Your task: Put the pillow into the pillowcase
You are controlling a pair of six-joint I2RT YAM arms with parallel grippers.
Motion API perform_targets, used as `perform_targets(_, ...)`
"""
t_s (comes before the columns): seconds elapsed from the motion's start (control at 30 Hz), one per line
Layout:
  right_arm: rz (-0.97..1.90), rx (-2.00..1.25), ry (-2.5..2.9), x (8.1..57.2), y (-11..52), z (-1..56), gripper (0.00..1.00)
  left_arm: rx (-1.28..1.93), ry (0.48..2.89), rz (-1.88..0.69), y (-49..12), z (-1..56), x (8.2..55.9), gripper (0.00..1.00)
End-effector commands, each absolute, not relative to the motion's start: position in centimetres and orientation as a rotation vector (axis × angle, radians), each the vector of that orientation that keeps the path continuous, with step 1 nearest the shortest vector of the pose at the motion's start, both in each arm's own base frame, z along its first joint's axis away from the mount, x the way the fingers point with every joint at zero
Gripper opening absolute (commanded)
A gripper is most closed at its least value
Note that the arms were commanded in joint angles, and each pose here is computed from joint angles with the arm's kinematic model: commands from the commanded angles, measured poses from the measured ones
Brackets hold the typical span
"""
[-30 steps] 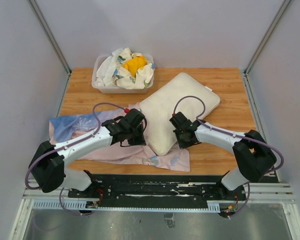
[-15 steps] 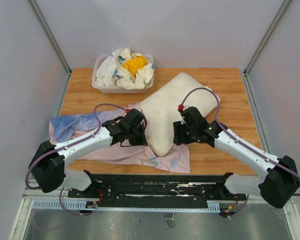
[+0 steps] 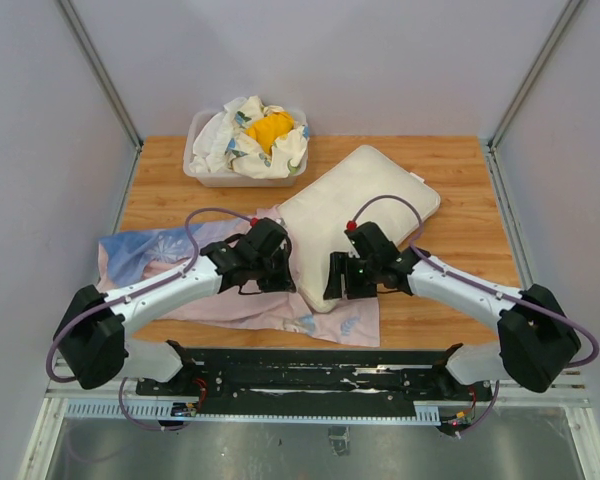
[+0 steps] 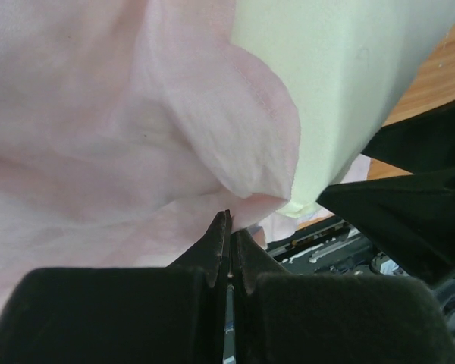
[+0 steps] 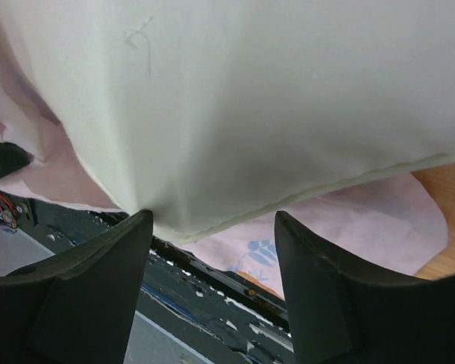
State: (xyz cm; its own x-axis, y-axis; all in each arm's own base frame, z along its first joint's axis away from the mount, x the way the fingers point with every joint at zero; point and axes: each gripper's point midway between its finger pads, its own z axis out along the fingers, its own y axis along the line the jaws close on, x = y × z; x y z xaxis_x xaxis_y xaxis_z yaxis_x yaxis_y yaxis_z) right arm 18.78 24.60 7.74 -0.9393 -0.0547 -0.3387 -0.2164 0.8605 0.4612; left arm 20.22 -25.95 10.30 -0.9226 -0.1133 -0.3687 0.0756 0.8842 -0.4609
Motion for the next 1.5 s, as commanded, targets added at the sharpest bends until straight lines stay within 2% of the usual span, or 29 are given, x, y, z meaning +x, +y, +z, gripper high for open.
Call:
perform_targets(0.0, 0.8, -0.18, 2.705, 18.9, 26.3, 7.2, 0.66, -0.038, 2.624, -0.74, -26.3, 11.9, 20.2, 0.01)
perform_targets(0.03, 0.811, -0.167, 2.692, 19.2, 26.7, 7.1, 0.65, -0.04, 2.622, -0.748, -26.3, 12.1, 20.1, 0.01)
perform_targets(0.1, 0.803, -0.135, 2.673, 20.0, 27.0, 6.8, 0.51, -0.041, 2.617, -0.763, -26.5, 12.5, 20.1, 0.01)
perform_targets(0.13, 0.802, -0.128, 2.668, 20.3, 27.3, 6.6, 0.42, -0.041, 2.613, -0.773, -26.6, 12.8, 20.1, 0.01)
perform_targets(0.23, 0.803, -0.123, 2.667, 21.0, 28.0, 6.1, 0.06, -0.04, 2.611, -0.793, -26.9, 13.1, 20.0, 0.01)
perform_targets(0.27, 0.81, -0.124, 2.665, 21.2, 28.2, 6.2, 0.01, -0.037, 2.614, -0.79, -26.9, 13.1, 20.0, 0.01)
perform_targets(0.7, 0.962, -0.234, 2.453, 25.6, 33.3, 14.3, 0.01, -0.03, 2.607, -0.803, -27.0, 13.1, 20.0, 0.01)
perform_targets(1.27, 1.166, -0.388, 2.486, 23.5, 38.3, 11.6, 0.01, 0.03, 2.549, -0.802, -28.9, 15.9, 22.5, 0.0)
perform_targets(1.47, 1.299, -0.514, 2.544, 20.8, 38.9, 9.5, 0.01, 0.018, 2.561, -0.783, -28.2, 15.3, 22.3, 0.0)
